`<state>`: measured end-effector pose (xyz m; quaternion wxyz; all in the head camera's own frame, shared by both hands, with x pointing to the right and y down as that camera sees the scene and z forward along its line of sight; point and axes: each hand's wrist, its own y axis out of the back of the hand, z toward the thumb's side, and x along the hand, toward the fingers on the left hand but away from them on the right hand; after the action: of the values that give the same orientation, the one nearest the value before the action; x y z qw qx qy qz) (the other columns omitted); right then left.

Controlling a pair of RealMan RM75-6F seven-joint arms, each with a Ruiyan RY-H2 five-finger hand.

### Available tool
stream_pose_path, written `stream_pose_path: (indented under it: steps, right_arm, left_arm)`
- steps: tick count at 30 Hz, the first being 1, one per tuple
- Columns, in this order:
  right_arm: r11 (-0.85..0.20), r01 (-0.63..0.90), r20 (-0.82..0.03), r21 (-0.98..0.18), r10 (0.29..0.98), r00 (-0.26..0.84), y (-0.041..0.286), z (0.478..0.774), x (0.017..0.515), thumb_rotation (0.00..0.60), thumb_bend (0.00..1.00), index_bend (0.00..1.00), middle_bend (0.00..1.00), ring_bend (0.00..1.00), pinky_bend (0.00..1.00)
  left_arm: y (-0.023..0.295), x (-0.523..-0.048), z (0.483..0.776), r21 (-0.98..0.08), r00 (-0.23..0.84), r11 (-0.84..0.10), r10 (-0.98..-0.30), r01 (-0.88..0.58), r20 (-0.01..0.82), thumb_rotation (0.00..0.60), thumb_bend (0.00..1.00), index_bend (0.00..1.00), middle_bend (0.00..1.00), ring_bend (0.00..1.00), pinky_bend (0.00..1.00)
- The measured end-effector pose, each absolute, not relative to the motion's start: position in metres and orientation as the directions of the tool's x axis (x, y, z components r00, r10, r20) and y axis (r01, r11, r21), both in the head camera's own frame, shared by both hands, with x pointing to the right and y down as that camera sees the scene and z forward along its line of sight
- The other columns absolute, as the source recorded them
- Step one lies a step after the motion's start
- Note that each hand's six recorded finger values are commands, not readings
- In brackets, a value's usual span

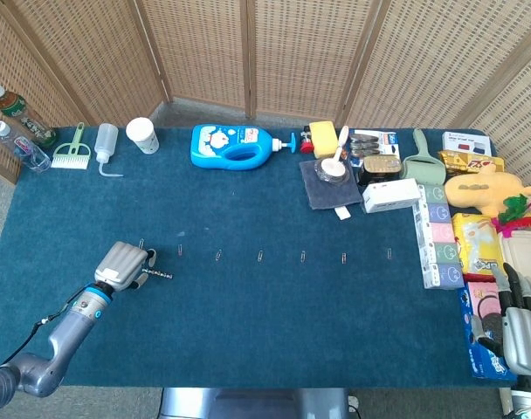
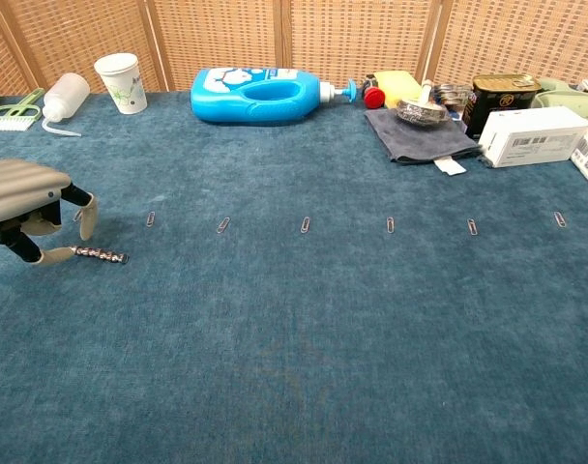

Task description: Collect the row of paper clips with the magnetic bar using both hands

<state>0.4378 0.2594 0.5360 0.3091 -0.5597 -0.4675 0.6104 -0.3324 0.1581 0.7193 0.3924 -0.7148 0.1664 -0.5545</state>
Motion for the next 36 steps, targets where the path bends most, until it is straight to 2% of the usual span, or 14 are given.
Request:
stream_pose_path:
  steps: [24,36]
  right_arm:
    - [-0.37,0.149,-0.395,-0.917,0.896,-0.203,0.264,0.535,0.442,0.6,0.39,0.01,0.05,0.0,0.09]
    - [-0.372,0.152,-0.398,-0.916,0.894,-0.207,0.266,0.536,0.444,0.6,0.39,0.01,0.05,0.0,0.09]
  left_arm:
    - [0.158,-0.33,0.729,-0.73,0.316,-0.654,-0.663,0.198,0.679,0.6,0.32,0.48,1.0,1.0,1.0]
    - [0.156,-0.327,0.73,-0.726,0.312,-0.66,-0.66,0.194,0.683,0.6,0.37,0.56,1.0,1.0,1.0]
